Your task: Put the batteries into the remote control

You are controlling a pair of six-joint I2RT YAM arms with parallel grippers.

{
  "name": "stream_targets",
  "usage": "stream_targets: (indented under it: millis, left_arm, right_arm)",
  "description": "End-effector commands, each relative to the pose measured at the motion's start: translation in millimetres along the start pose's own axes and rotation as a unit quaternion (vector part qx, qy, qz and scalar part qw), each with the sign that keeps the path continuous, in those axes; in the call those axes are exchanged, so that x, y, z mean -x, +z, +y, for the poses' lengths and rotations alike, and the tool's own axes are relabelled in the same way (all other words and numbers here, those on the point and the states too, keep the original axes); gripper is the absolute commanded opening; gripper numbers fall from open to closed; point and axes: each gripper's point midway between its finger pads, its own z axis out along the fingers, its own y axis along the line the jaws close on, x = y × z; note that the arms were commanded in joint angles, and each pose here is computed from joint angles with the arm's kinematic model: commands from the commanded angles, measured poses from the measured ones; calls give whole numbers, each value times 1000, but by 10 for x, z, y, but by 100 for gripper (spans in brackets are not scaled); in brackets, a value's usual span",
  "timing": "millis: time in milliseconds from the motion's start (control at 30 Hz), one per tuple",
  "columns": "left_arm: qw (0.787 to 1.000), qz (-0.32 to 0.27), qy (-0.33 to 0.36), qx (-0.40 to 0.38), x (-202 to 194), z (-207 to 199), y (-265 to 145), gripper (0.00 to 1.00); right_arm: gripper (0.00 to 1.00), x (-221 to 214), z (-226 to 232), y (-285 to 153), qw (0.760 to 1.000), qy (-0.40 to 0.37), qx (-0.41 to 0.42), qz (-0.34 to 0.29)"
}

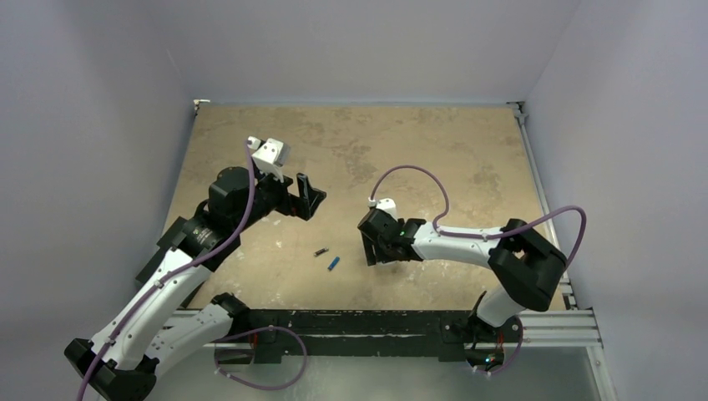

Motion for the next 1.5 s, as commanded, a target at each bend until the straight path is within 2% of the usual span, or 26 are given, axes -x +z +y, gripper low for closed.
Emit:
stream_targets:
  millis: [0,333,567,933,1067,1233,1467]
  left_arm:
    - [1000,-9,-5,2,31,10,-20,99]
    - [1000,-4,-5,5,6,27,3,99]
    - [1000,5,-6,11,-35,51,38,99]
    - [999,20,-31,17,-140,70,76,99]
    - [998,17,-55,6,-180,21,75,99]
    - [994,33,-96,-36,-291,-140,118,99]
    - [980,92,-155,-78,-515,-238,247,99]
  right_arm:
    - [68,-57,-41,61,1000,2,-18,-3]
    - [35,-122,-50,81,1000,-1,-20,2]
    - [21,18,15,-89,1000,-7,9,-20]
    - [11,209,230,-453,992,-40,104,-56]
    - [0,290,295,-625,986,-57,138,-77]
    - [0,410,401,-855,972,-88,189,-110]
    - [0,533,590,-1224,937,-143,273,-165]
